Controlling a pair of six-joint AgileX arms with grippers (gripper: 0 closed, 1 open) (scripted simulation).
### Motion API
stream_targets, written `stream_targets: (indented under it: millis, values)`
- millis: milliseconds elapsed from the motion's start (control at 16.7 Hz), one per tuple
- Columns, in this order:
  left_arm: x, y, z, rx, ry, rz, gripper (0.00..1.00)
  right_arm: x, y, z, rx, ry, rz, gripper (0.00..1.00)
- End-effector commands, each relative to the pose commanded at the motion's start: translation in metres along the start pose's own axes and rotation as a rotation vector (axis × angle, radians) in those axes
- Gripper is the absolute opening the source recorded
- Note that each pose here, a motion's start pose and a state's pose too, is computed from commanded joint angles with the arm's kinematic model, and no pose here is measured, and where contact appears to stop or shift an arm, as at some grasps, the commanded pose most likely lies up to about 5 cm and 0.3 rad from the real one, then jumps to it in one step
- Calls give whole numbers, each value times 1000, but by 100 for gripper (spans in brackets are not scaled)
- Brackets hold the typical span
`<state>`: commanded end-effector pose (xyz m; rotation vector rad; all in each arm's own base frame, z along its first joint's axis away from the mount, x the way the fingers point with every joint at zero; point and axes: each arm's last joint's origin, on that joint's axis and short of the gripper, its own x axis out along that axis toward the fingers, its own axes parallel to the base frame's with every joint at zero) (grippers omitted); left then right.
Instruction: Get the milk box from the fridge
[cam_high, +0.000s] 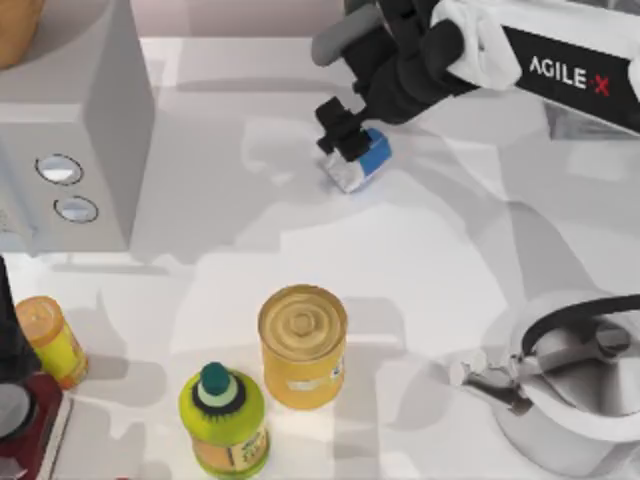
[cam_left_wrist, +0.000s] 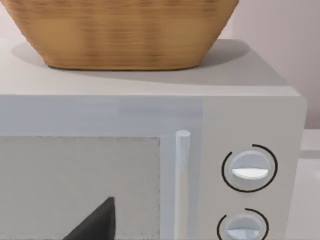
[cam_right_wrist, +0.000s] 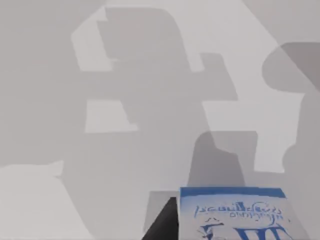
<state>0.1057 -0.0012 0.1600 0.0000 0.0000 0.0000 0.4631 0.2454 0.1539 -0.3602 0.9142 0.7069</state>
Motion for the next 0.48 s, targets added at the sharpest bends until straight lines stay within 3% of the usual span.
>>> stream_targets:
  millis: [120,480]
  values:
    - [0,0,0,0,0,0,100,0,0,0,0,0,0,98]
    - [0,0,0,0,0,0,100,0,0,0,0,0,0,100]
